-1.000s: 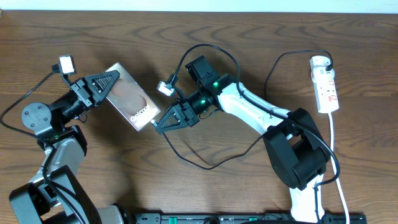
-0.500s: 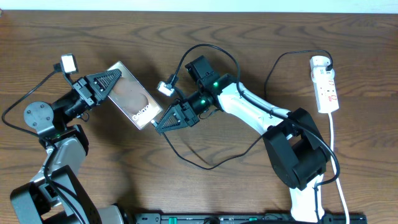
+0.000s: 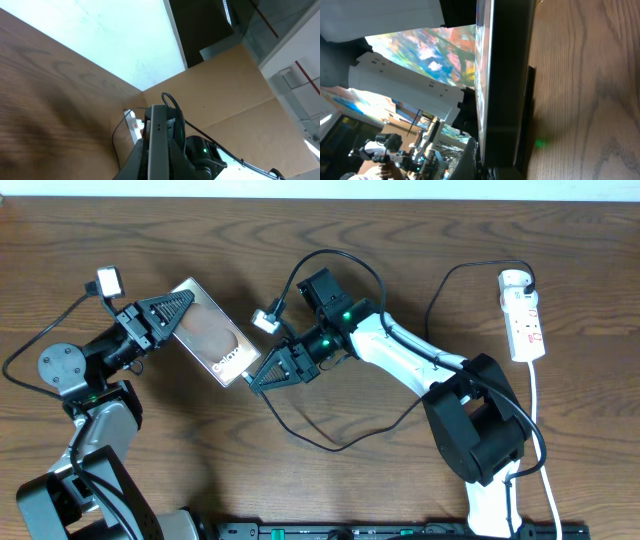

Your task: Plug charger to phone and switch on socket

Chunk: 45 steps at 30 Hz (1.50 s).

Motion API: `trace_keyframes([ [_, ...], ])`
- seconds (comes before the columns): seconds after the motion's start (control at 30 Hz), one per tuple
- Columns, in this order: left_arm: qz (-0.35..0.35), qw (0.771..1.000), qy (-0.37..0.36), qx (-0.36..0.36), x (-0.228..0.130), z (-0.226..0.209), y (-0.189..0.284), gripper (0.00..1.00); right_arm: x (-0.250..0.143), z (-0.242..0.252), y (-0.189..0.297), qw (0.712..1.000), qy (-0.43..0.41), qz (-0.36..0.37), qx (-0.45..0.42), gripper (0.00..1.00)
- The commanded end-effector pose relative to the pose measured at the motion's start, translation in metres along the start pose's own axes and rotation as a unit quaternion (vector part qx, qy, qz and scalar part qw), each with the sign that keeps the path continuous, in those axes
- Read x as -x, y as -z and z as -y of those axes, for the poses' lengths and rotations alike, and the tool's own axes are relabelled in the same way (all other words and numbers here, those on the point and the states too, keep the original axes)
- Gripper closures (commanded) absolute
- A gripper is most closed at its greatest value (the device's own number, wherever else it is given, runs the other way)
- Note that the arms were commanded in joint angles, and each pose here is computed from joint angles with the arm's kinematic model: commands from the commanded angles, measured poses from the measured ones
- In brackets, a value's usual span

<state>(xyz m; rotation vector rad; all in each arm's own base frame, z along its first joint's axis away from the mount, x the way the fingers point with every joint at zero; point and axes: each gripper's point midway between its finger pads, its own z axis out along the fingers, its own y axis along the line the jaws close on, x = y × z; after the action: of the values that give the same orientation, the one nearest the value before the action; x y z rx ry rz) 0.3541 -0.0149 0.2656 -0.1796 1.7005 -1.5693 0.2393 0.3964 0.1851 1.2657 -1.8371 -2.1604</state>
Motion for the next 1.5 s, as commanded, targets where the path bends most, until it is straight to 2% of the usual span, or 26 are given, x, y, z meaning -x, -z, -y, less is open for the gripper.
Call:
trace_keyframes([
  [0.0, -0.016, 1.000, -0.015, -0.008, -0.003, 0.011, -0.003, 0.93, -0.002, -0.004, -0.008, 1.000, -0.004, -0.007, 0.019, 0.99],
  [0.73, -0.038, 0.999, -0.028, -0.011, -0.010, 0.012, -0.002, 0.93, 0.002, -0.002, 0.002, 1.000, -0.006, 0.003, 0.013, 0.99],
  [1.47, -0.023, 0.999, -0.028, -0.009, -0.005, 0.011, -0.003, 0.93, 0.006, 0.001, 0.012, 1.000, -0.005, 0.013, 0.006, 0.99],
])
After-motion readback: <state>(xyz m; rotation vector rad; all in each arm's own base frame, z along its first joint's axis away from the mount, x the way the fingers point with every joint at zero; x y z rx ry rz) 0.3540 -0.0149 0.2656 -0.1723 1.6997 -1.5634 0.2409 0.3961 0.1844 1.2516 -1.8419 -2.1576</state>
